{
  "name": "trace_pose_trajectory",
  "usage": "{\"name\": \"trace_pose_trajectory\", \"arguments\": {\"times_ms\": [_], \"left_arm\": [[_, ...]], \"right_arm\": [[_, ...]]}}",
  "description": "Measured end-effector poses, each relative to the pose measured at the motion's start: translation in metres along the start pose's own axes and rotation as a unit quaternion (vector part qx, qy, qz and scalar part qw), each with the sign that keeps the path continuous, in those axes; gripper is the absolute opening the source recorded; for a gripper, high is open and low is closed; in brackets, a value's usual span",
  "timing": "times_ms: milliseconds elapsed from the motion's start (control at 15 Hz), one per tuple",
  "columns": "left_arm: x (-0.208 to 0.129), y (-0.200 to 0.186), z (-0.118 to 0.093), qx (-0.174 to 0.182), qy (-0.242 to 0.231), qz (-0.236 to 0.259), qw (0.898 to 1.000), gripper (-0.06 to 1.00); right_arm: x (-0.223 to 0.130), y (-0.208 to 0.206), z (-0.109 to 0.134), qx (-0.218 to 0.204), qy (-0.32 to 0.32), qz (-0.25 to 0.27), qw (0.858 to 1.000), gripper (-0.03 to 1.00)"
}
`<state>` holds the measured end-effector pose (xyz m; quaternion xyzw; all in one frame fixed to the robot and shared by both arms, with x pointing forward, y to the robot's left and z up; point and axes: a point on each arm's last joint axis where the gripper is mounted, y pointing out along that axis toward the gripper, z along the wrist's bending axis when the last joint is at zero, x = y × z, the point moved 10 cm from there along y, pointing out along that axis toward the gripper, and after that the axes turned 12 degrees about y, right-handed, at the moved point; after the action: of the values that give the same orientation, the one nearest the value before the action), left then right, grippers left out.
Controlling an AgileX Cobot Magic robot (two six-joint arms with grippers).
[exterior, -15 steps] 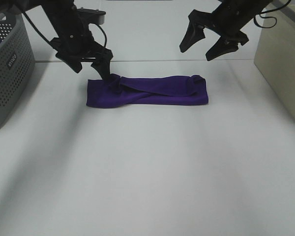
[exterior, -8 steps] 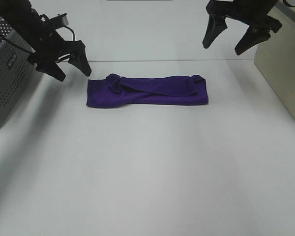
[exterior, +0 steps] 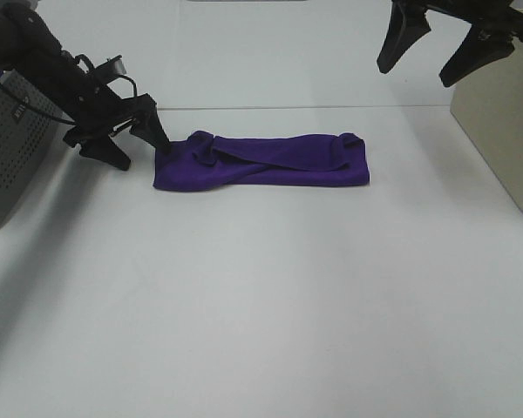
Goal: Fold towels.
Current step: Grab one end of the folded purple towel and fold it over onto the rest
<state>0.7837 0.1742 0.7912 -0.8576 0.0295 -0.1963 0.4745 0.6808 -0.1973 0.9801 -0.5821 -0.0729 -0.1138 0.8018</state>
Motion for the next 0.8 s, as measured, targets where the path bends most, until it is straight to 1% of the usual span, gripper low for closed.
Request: {"name": "trace_pose_trajectory", "arguments": {"times_ms": [200, 267, 333, 400, 467, 533, 667, 733, 800], "left_arm": [[0.001, 0.015, -0.020, -0.018, 0.009, 0.004, 1.000, 0.79], [0.000, 0.038, -0.054, -0.040, 0.027, 0.015, 0.999, 0.78], [0.000, 0.038, -0.054, -0.040, 0.027, 0.015, 0.999, 0.78], [0.001, 0.049, -0.069, -0.046, 0.036, 0.013, 0.998, 0.77], [0.003, 0.067, -0.089, -0.051, 0.049, 0.009, 0.997, 0.66], [0.002, 0.073, -0.090, -0.047, 0.052, 0.009, 0.997, 0.53], [0.000, 0.077, -0.084, -0.035, 0.056, 0.011, 0.998, 0.12], [0.000, 0.076, -0.083, -0.032, 0.058, 0.012, 0.998, 0.06], [0.001, 0.073, -0.082, -0.027, 0.066, 0.014, 0.997, 0.06]], "right_arm": [[-0.001, 0.000, 0.000, 0.001, 0.001, 0.001, 1.000, 0.83], [-0.001, 0.000, 0.000, 0.001, 0.001, 0.001, 1.000, 0.83], [-0.001, 0.000, 0.000, 0.001, 0.001, 0.001, 1.000, 0.83], [-0.001, 0.000, 0.000, 0.001, 0.001, 0.001, 1.000, 0.83], [-0.001, 0.000, 0.000, 0.001, 0.001, 0.001, 1.000, 0.83], [-0.001, 0.000, 0.000, 0.001, 0.001, 0.001, 1.000, 0.83], [-0.001, 0.000, 0.000, 0.002, 0.001, 0.001, 1.000, 0.83], [-0.001, 0.000, 0.001, 0.002, 0.001, 0.001, 1.000, 0.83], [-0.001, 0.000, 0.001, 0.003, 0.001, 0.001, 1.000, 0.83]]}}
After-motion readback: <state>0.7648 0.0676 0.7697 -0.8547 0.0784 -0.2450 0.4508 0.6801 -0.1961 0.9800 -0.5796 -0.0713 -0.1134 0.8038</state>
